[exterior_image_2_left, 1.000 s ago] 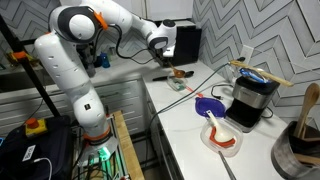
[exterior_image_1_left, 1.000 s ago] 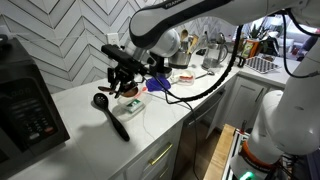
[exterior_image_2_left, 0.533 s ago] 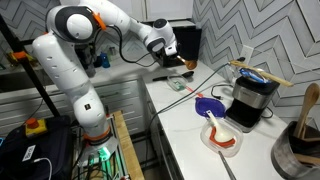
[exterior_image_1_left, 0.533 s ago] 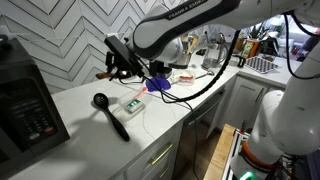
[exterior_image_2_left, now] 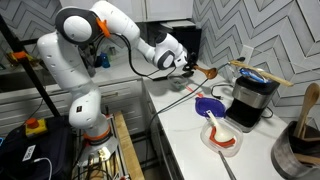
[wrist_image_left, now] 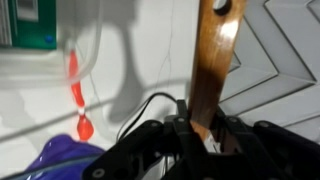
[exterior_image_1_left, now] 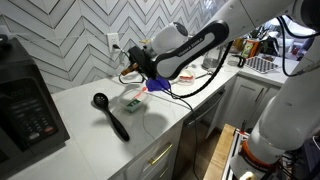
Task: Move the wooden spoon to the right
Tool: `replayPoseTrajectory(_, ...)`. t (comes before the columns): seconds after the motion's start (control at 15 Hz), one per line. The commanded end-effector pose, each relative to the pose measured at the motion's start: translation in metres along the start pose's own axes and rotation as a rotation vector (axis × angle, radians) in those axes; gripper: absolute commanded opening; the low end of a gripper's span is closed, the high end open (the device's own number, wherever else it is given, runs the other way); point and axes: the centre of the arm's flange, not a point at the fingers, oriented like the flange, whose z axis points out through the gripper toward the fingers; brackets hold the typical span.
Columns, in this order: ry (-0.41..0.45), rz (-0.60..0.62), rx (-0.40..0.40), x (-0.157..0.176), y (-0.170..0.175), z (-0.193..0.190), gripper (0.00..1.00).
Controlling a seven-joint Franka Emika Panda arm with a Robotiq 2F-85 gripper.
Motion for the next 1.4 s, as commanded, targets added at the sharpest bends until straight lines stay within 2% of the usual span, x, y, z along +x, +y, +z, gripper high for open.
replayPoseTrajectory(0.0, 0.153, -0.048, -0.033, -0.008, -0.005, -0.009, 0.06)
replayPoseTrajectory(0.07, 0.2, -0.055, -0.019, 0.001, -0.004, -0.015, 0.06)
replayPoseTrajectory(0.2, 0.203, -0.072, -0.059, 0.001, -0.006, -0.03, 0.06)
replayPoseTrajectory(0.27, 0.165, -0.065, -0.025, 0.048, -0.006, -0.033, 0.25)
replayPoseTrajectory(0.47, 0.18, -0.082, -0.047, 0.023, -0.013, -0.044, 0.25)
replayPoseTrajectory(0.73, 0.188, -0.081, -0.055, 0.026, -0.008, -0.044, 0.25)
replayPoseTrajectory(0.8, 0.189, -0.08, -0.056, 0.026, -0.008, -0.044, 0.06)
replayPoseTrajectory(0.87, 0.2, -0.05, -0.026, 0.025, -0.012, -0.05, 0.06)
replayPoseTrajectory(1.07, 0.272, 0.015, 0.013, 0.031, -0.02, -0.064, 0.06)
replayPoseTrajectory(1.33, 0.382, 0.07, -0.068, 0.062, -0.008, -0.085, 0.06)
